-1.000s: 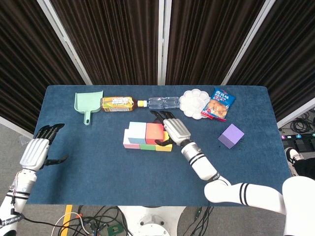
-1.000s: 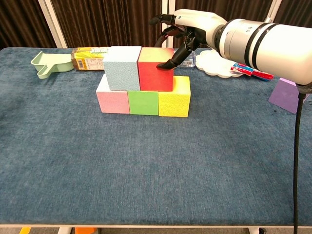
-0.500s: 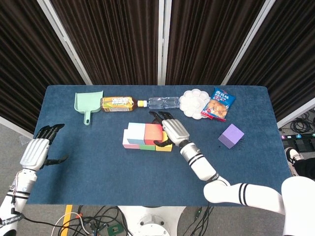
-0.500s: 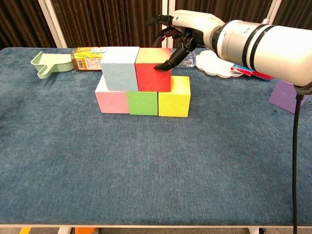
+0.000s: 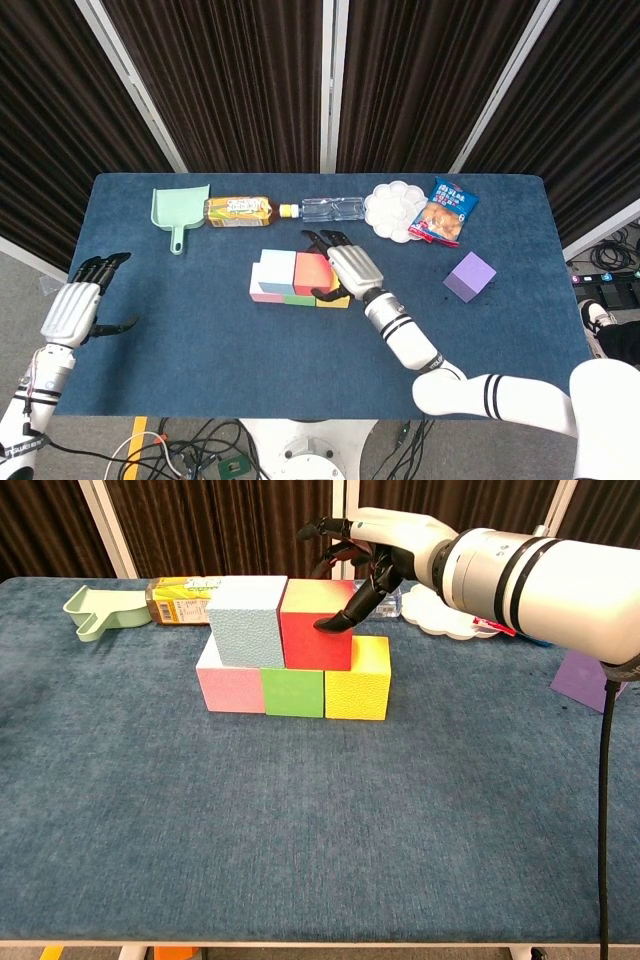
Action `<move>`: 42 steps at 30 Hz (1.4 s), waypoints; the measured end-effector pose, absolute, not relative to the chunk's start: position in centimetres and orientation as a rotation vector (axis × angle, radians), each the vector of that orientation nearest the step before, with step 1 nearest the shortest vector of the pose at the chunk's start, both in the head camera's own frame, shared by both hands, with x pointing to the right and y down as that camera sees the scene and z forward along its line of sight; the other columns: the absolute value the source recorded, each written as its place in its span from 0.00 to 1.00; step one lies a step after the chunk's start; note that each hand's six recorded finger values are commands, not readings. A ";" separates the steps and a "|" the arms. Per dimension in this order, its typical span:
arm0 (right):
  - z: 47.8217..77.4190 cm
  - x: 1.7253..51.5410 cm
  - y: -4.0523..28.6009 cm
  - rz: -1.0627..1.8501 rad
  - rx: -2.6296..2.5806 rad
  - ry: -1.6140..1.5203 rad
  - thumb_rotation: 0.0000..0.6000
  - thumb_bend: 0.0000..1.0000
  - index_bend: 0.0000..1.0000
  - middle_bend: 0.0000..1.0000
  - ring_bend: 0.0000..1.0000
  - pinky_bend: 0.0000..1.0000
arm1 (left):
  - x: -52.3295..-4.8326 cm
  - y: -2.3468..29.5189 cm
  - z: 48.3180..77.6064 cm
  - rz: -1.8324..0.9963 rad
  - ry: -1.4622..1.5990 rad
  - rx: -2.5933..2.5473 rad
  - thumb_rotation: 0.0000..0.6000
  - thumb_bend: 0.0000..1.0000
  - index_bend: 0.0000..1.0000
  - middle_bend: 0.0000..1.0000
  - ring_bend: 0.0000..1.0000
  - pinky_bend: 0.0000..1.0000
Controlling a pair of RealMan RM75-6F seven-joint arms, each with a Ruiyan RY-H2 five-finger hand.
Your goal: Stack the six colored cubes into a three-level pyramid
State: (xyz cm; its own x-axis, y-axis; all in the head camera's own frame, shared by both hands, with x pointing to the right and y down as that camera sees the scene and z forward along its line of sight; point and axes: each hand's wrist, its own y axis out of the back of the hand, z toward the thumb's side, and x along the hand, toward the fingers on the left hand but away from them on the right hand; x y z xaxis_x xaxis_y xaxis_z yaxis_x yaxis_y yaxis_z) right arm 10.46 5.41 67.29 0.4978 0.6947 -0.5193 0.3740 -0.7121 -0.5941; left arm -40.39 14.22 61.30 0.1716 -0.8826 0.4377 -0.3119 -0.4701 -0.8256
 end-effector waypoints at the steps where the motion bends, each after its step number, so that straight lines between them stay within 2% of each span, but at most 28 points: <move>1: 67.3 10.5 5.4 1.080 -2.339 -0.883 1.00 0.19 0.00 0.23 0.00 0.00 | -40.4 14.2 61.3 -1.292 1.124 -1.882 1.00 0.16 0.09 0.09 0.11 0.08; 3: 67.3 10.6 5.5 1.083 -2.339 -0.881 1.00 0.19 0.00 0.20 0.00 0.00 | -40.4 14.2 61.4 -1.293 1.122 -1.882 1.00 0.16 0.09 0.09 0.11 0.08; 7: 66.9 10.8 5.6 1.077 -2.351 -0.885 1.00 0.18 0.00 0.07 0.00 0.00 | -40.3 13.9 61.4 -1.289 1.114 -1.881 1.00 0.16 0.09 0.09 0.11 0.08; 12: 65.0 11.7 5.4 1.042 -2.380 -0.917 1.00 0.17 0.00 0.03 0.00 0.00 | -40.2 12.9 61.5 -1.268 1.092 -1.878 1.00 0.16 0.09 0.09 0.11 0.08; 15: 63.3 13.0 5.0 1.022 -2.381 -0.947 1.00 0.17 0.00 0.04 0.00 0.00 | -39.8 11.8 61.5 -1.239 1.066 -1.872 1.00 0.15 0.09 0.09 0.11 0.08; 20: 60.8 16.0 4.2 1.032 -2.390 -0.998 1.00 0.17 0.00 0.16 0.00 0.00 | -37.8 9.6 62.1 -1.185 0.984 -1.879 1.00 0.13 0.10 0.09 0.11 0.08; 24: 59.7 18.5 3.8 1.107 -2.402 -1.005 1.00 0.17 0.00 0.18 0.00 0.00 | -35.5 7.7 63.0 -1.143 0.900 -1.893 1.00 0.12 0.10 0.09 0.11 0.08; 30: 60.3 20.0 4.2 1.251 -2.495 -0.954 1.00 0.14 0.00 0.19 0.00 0.00 | -31.5 5.5 64.7 -1.098 0.796 -1.908 1.00 0.11 0.10 0.09 0.11 0.08; 42: 62.4 18.1 4.6 1.361 -2.641 -0.829 1.00 0.12 0.00 0.20 0.00 0.00 | -26.8 3.3 67.2 -1.081 0.694 -1.906 1.00 0.09 0.10 0.09 0.11 0.08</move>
State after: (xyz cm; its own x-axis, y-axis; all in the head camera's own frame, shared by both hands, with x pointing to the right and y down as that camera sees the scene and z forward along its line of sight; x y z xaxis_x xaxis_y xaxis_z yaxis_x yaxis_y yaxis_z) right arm 18.10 4.64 62.36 0.4665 0.4853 -0.7395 0.4346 -0.8539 -0.2862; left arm -26.77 3.33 67.16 0.4799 -0.7682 0.4237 -0.0658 -0.5131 -0.8558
